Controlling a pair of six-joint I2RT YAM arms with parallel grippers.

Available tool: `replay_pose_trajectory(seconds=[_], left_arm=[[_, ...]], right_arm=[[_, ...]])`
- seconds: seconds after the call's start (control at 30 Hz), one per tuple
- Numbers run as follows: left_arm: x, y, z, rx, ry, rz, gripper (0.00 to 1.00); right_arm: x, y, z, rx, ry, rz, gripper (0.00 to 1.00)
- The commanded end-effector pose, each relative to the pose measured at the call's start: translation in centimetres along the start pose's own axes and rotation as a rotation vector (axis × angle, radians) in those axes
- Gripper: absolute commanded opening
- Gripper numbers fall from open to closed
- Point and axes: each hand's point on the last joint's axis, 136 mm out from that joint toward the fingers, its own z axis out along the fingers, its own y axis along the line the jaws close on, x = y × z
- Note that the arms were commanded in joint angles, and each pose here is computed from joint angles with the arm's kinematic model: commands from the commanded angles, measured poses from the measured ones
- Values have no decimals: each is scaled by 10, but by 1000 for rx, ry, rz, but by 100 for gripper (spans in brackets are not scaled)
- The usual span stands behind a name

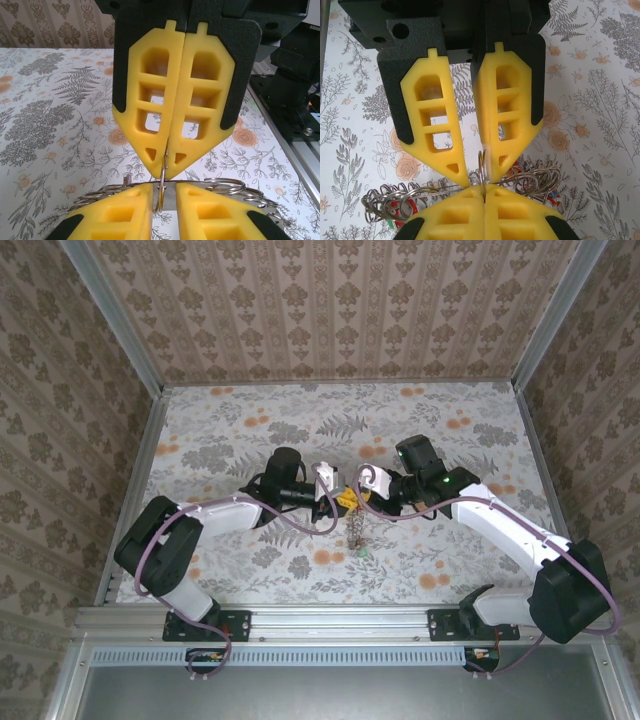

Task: Put the keys on the keyring

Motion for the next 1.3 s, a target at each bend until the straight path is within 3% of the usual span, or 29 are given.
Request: replay_pose_trajectory(seconds=[0.0,0.2,0.47,0.8,1.03,1.2,1.27], left_arm=[[-22,-5,0,1,-44,74,17],[-21,-4,0,-14,-39,78,8],[-24,-3,1,-24,-36,89,13],[-26,1,3,-49,-27,95,0],[-25,7,-2,-107,-40,94,0],[-22,12,-13,-145,-80,74,0],[-21,14,-19,-160,-95,59,0]], right_arm=[[-26,-5,-10,22,-68,-49,0],[-26,-4,-10,16,-69,-42,0],[-28,-3,-10,4,-71,-19,0],[-30,-2,-9,-10,-55,-9,1],[-28,-20,-22,119,-60,52,22],[-26,-62,-63,303,-221,325,36],[-11,-80,-72,374,-224,474,41]])
